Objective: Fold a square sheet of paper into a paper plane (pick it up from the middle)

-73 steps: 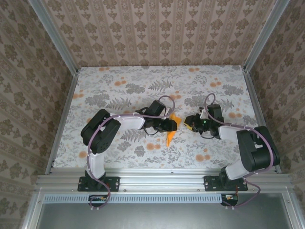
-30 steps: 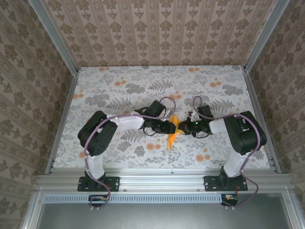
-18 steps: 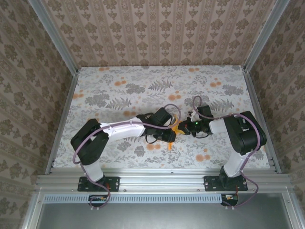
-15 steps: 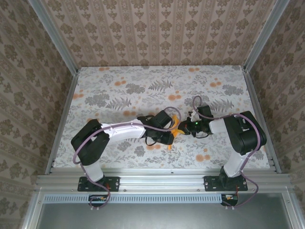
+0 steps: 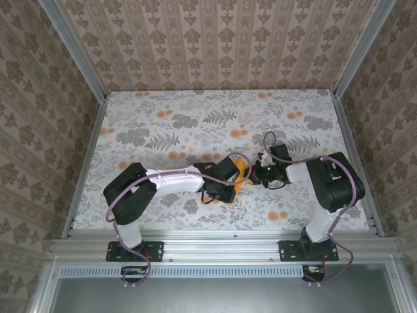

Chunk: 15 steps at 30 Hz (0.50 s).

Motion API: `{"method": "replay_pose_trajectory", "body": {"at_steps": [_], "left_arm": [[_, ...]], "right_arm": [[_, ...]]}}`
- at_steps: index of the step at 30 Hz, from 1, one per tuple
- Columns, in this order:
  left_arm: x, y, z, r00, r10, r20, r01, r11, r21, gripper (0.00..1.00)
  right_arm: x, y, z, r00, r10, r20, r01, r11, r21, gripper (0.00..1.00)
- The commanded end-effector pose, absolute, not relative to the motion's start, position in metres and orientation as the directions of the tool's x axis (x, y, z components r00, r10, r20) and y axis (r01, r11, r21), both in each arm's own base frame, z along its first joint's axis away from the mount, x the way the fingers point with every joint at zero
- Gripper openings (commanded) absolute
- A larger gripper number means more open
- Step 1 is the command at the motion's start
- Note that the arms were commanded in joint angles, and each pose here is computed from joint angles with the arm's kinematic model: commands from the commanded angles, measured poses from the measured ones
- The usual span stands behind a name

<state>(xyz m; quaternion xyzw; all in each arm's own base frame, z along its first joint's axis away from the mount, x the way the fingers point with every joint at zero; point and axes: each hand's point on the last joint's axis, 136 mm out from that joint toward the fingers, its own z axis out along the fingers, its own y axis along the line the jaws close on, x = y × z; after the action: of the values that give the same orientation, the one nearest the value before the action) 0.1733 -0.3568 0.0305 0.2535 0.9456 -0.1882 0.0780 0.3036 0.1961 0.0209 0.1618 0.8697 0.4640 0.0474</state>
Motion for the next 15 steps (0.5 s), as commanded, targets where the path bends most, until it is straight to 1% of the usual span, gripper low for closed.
{"method": "replay_pose_trajectory", "body": {"at_steps": [1, 11, 15], "left_arm": [[0.176, -0.364, 0.039, -0.845, 0.462, -0.269, 0.530, 0.789, -0.310, 0.23], [0.175, -0.371, 0.051, -0.837, 0.458, -0.298, 0.539, 0.785, -0.307, 0.32], [0.175, -0.373, 0.042, -0.842, 0.464, -0.274, 0.533, 0.790, -0.302, 0.31]], "right_arm": [[0.307, 0.194, 0.028, -0.945, 0.327, 0.033, 0.213, 0.534, 0.818, 0.02], [0.306, 0.194, 0.025, -0.943, 0.329, 0.038, 0.220, 0.538, 0.814, 0.02], [0.304, 0.193, 0.025, -0.943, 0.330, 0.036, 0.219, 0.538, 0.814, 0.01]]}}
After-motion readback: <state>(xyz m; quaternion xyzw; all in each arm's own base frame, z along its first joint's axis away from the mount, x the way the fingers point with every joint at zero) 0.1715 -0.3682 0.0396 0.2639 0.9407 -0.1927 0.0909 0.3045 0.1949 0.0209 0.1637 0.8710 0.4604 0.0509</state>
